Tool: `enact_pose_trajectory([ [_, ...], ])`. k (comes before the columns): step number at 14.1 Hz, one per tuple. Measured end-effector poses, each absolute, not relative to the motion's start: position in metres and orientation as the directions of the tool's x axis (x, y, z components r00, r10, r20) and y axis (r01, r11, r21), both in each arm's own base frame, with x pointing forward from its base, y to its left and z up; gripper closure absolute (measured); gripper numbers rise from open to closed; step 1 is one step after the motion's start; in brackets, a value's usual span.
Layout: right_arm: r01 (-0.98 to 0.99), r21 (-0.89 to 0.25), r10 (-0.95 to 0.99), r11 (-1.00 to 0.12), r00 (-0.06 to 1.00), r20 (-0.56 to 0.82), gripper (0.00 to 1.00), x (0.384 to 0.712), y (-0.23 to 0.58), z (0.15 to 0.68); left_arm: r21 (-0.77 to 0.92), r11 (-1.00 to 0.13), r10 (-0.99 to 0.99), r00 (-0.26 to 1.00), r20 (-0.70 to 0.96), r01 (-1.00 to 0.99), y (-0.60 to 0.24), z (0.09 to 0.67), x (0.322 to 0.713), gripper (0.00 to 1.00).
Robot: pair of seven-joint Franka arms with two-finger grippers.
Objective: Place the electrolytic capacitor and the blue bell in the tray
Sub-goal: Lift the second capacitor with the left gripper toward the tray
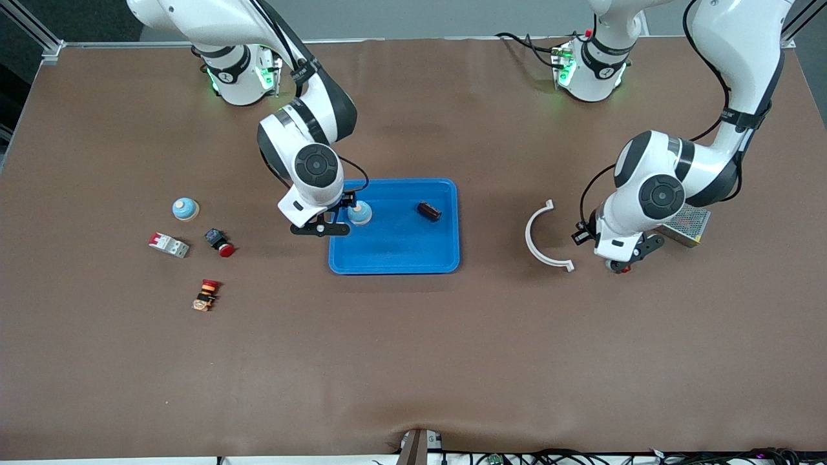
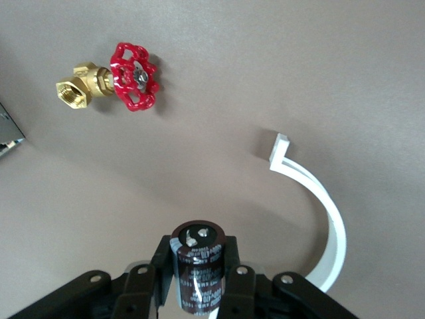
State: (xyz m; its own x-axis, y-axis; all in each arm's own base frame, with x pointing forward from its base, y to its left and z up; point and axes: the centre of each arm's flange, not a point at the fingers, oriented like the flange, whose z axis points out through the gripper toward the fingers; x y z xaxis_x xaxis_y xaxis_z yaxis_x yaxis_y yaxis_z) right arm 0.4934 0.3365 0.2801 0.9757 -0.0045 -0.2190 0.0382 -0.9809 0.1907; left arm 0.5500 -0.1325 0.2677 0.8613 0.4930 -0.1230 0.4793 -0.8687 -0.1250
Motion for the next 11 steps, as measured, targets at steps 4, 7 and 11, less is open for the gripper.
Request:
enact_pose_trajectory([
  [4,0.039,0.193,-0.005,-0.980,0.975,-0.224,0.00,0.493,0.336,0.276,-0.103,-0.854,0.519,0.848,-0.105,0.510,-0.145,0.279,0.557,0.66],
  [7,0.039,0.193,-0.005,-0.980,0.975,-0.223,0.00,0.493,0.336,0.276,-0.094,-0.840,0.542,0.835,-0.096,0.535,-0.160,0.284,0.559,0.66],
  [11,-0.048,0.162,-0.072,-0.986,0.987,-0.142,0.00,0.502,0.329,0.237,-0.085,-0.814,0.581,0.808,-0.096,0.575,-0.188,0.286,0.557,0.66],
])
